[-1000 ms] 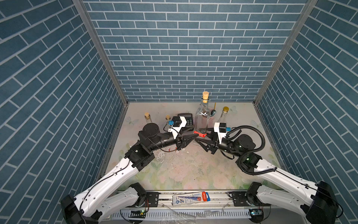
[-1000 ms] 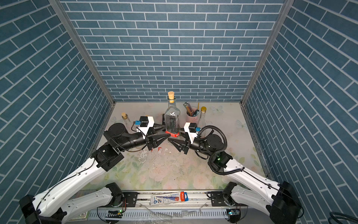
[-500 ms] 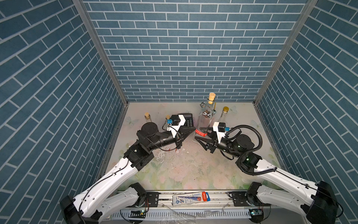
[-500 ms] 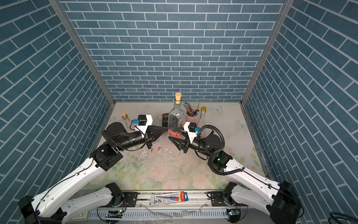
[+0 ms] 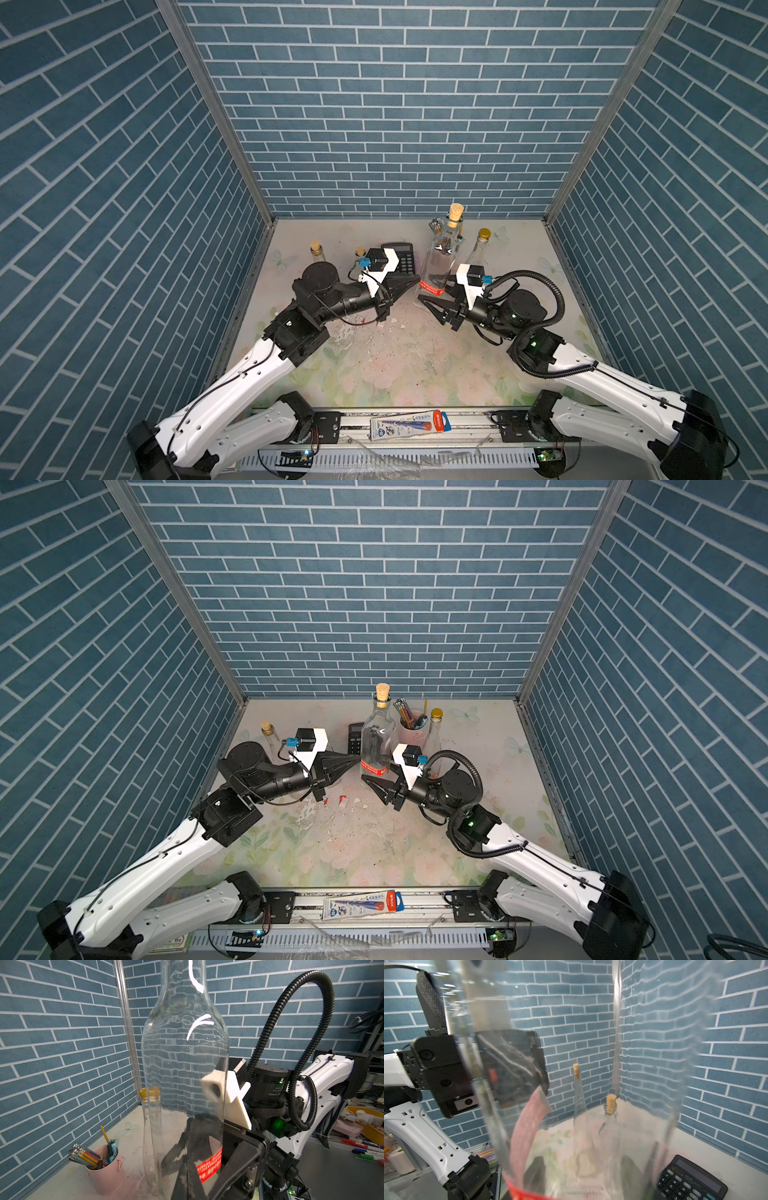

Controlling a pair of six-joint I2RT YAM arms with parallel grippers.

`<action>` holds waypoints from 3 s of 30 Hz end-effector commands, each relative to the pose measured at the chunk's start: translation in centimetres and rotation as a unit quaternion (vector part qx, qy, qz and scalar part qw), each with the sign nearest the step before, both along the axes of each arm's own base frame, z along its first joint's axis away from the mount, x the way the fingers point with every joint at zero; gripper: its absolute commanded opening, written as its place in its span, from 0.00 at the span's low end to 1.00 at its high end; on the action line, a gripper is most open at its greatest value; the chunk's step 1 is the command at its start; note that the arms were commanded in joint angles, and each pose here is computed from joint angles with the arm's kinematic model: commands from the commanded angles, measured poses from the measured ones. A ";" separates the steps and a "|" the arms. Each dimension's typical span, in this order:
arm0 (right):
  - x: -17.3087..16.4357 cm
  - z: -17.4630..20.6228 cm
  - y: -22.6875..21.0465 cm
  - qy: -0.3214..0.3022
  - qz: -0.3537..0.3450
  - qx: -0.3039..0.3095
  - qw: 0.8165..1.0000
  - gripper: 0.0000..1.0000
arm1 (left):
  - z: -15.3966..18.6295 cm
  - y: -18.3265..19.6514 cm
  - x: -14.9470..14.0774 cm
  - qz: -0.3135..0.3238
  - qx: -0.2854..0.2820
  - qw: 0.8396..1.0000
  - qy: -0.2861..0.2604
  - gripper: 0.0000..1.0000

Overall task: Remove the label from the bottle
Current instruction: Tear open the label from the bottle.

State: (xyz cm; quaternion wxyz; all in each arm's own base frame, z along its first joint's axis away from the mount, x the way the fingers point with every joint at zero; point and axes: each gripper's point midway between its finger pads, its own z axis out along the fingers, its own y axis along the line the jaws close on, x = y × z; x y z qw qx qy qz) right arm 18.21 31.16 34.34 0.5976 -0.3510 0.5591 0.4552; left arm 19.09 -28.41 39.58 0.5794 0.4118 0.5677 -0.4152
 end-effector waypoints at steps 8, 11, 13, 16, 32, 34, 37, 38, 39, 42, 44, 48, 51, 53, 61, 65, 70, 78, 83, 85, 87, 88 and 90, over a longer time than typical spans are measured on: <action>0.4 5.7 -1.4 -0.050 -0.039 0.061 0.996 0.00 | -0.7 -0.5 -1.7 -0.048 0.022 0.999 0.003 0.00; 0.5 5.9 -1.4 -0.045 -0.041 0.061 0.996 0.00 | -0.7 -0.5 -1.9 -0.054 0.021 0.998 0.004 0.00; 0.8 5.8 -1.5 -0.038 -0.047 0.061 0.996 0.00 | -0.7 -0.6 -2.1 -0.060 0.021 0.998 0.005 0.00; 1.0 6.0 -1.7 -0.036 -0.053 0.064 0.996 0.00 | -0.9 -0.7 -2.3 -0.068 0.026 0.997 0.009 0.00; 1.6 6.3 -1.6 -0.035 -0.062 0.067 0.995 0.00 | -1.3 -1.5 -3.3 -0.100 0.037 0.994 0.021 0.00; 1.6 6.2 -1.6 -0.036 -0.063 0.066 0.995 0.00 | -1.3 -1.5 -3.4 -0.101 0.038 0.994 0.021 0.00; 1.8 6.1 -1.5 -0.034 -0.066 0.064 0.995 0.00 | -1.3 -1.5 -3.4 -0.103 0.039 0.994 0.021 0.00; 1.8 6.0 -1.5 -0.034 -0.067 0.063 0.995 0.00 | -1.3 -1.6 -3.5 -0.105 0.039 0.994 0.021 0.00; 1.9 6.0 -1.5 -0.033 -0.068 0.063 0.995 0.00 | -1.3 -1.6 -3.6 -0.106 0.039 0.993 0.021 0.00; 2.0 5.9 -1.5 -0.032 -0.071 0.064 0.995 0.00 | -1.3 -1.8 -3.7 -0.110 0.040 0.993 0.022 0.00; 2.1 5.8 -1.5 -0.031 -0.072 0.063 0.995 0.00 | -1.2 -1.9 -3.8 -0.113 0.040 0.993 0.021 0.00; 2.2 5.6 -1.5 -0.030 -0.075 0.060 0.995 0.00 | -1.1 -2.2 -4.1 -0.119 0.038 0.992 0.021 0.00; 2.3 5.5 -1.4 -0.029 -0.075 0.058 0.995 0.00 | -1.0 -2.4 -4.2 -0.121 0.035 0.992 0.020 0.00; 2.3 5.4 -1.4 -0.030 -0.075 0.057 0.995 0.00 | -0.7 -2.4 -4.3 -0.123 0.030 0.992 0.018 0.00; 2.3 4.8 -1.1 -0.031 -0.071 0.051 0.996 0.00 | -0.2 -2.3 -4.2 -0.119 0.021 0.993 0.015 0.00; 2.3 4.3 -0.8 -0.032 -0.067 0.045 0.996 0.00 | 0.4 -2.3 -4.3 -0.119 0.011 0.993 0.011 0.00; 2.4 3.9 -0.6 -0.031 -0.069 0.041 0.996 0.00 | 1.0 -2.3 -4.6 -0.125 0.000 0.992 0.011 0.00; 2.7 3.7 -0.7 -0.029 -0.077 0.037 0.996 0.00 | 1.3 -2.4 -5.0 -0.141 -0.006 0.990 0.016 0.00; 2.8 3.5 -0.6 -0.029 -0.078 0.033 0.996 0.00 | 1.6 -2.6 -5.3 -0.155 -0.013 0.988 0.019 0.00; 2.8 3.5 -0.4 -0.029 -0.076 0.032 0.996 0.00 | 1.7 -2.6 -5.4 -0.159 -0.015 0.987 0.020 0.00; 2.9 3.5 -0.5 -0.030 -0.077 0.031 0.996 0.00 | 1.7 -2.7 -5.5 -0.162 -0.015 0.986 0.021 0.00; 2.8 3.6 -0.4 -0.031 -0.076 0.032 0.996 0.00 | 1.7 -2.7 -5.5 -0.163 -0.014 0.986 0.022 0.00; 2.8 3.6 -0.4 -0.032 -0.076 0.031 0.996 0.00 | 1.7 -2.8 -5.5 -0.166 -0.013 0.986 0.023 0.00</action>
